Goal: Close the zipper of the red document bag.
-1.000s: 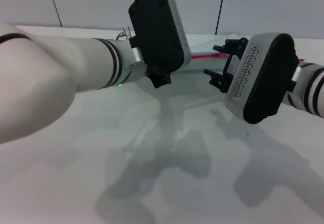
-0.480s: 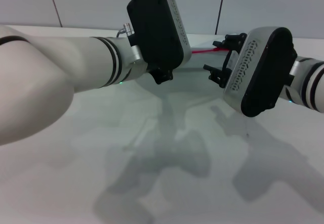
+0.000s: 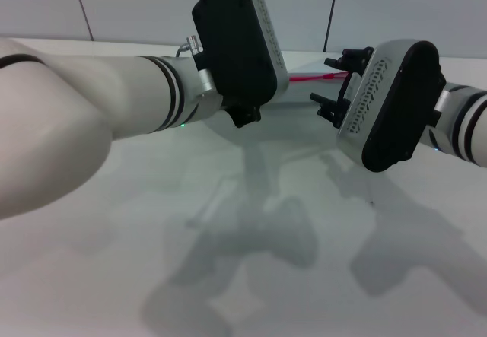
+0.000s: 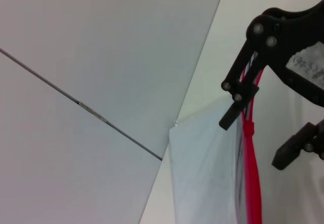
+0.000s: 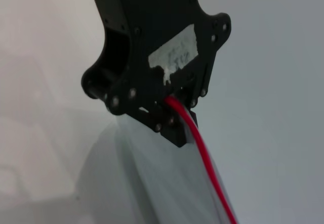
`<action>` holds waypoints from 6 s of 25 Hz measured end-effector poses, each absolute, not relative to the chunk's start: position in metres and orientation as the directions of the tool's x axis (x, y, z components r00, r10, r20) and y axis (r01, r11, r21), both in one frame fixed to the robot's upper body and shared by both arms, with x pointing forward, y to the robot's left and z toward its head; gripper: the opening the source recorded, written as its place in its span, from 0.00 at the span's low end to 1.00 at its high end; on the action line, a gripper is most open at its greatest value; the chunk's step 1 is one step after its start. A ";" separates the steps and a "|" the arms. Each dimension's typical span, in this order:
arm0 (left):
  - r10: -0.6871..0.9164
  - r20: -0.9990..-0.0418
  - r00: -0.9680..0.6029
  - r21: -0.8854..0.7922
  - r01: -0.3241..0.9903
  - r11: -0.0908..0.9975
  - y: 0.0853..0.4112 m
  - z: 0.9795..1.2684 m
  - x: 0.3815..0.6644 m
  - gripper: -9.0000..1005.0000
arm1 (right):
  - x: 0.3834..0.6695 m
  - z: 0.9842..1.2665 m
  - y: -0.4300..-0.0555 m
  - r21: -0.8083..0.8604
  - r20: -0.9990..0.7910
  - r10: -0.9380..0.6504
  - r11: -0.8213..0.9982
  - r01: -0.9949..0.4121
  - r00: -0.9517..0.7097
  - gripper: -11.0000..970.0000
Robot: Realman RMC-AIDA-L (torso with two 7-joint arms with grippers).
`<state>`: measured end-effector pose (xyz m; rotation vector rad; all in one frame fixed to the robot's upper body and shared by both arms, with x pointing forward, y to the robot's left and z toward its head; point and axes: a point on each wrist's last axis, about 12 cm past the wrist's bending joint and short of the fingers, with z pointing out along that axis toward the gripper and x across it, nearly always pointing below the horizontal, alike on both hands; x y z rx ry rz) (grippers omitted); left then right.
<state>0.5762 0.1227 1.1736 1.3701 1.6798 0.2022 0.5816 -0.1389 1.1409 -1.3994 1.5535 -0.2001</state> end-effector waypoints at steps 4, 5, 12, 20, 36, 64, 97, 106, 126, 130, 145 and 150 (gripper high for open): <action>0.837 -0.545 0.058 0.632 0.684 0.364 0.122 1.176 0.576 0.13 | 0.583 1.141 -0.140 -0.693 -0.532 -0.829 0.312 -0.650 0.170 0.40; 0.836 -0.545 0.060 0.633 0.684 0.363 0.121 1.177 0.575 0.13 | 0.583 1.141 -0.140 -0.693 -0.532 -0.829 0.312 -0.650 0.170 0.40; 0.836 -0.546 0.063 0.634 0.684 0.362 0.121 1.178 0.574 0.13 | 0.583 1.141 -0.139 -0.693 -0.532 -0.829 0.311 -0.650 0.171 0.39; 0.838 -0.543 0.059 0.632 0.686 0.361 0.121 1.176 0.575 0.14 | 0.582 1.141 -0.139 -0.693 -0.531 -0.829 0.308 -0.651 0.173 0.38; 0.840 -0.539 0.064 0.634 0.688 0.354 0.121 1.175 0.573 0.15 | 0.582 1.143 -0.138 -0.694 -0.533 -0.828 0.309 -0.650 0.175 0.15; 0.831 -0.551 0.069 0.648 0.663 0.375 0.130 1.182 0.570 0.16 | 0.593 1.145 -0.157 -0.710 -0.513 -0.851 0.345 -0.614 0.115 0.10; 0.838 -0.540 0.080 0.709 0.580 0.402 0.159 1.195 0.575 0.18 | 0.623 1.149 -0.232 -0.708 -0.547 -0.828 0.537 -0.459 -0.125 0.15; 0.791 -0.585 0.180 0.753 0.483 0.446 0.154 1.199 0.585 0.18 | 0.626 1.160 -0.244 -0.687 -0.601 -0.784 0.606 -0.401 -0.153 0.20; 0.228 -0.963 0.146 0.256 0.216 0.942 0.221 1.133 0.584 0.87 | 0.574 1.099 -0.213 -0.289 -0.957 -0.274 0.930 -0.226 0.096 0.61; 0.156 -0.972 0.177 0.187 0.172 0.967 0.237 1.111 0.574 0.87 | 0.560 1.079 -0.208 -0.255 -0.962 -0.228 0.948 -0.192 0.153 0.61; 0.136 -0.986 0.100 0.156 0.225 0.962 0.225 1.069 0.561 0.87 | 0.538 1.040 -0.226 0.006 -0.999 0.009 0.998 -0.065 0.032 0.60; 0.105 -0.991 0.089 0.122 0.221 0.968 0.223 1.069 0.563 0.87 | 0.540 1.043 -0.216 0.009 -0.999 0.013 0.995 -0.102 0.037 0.60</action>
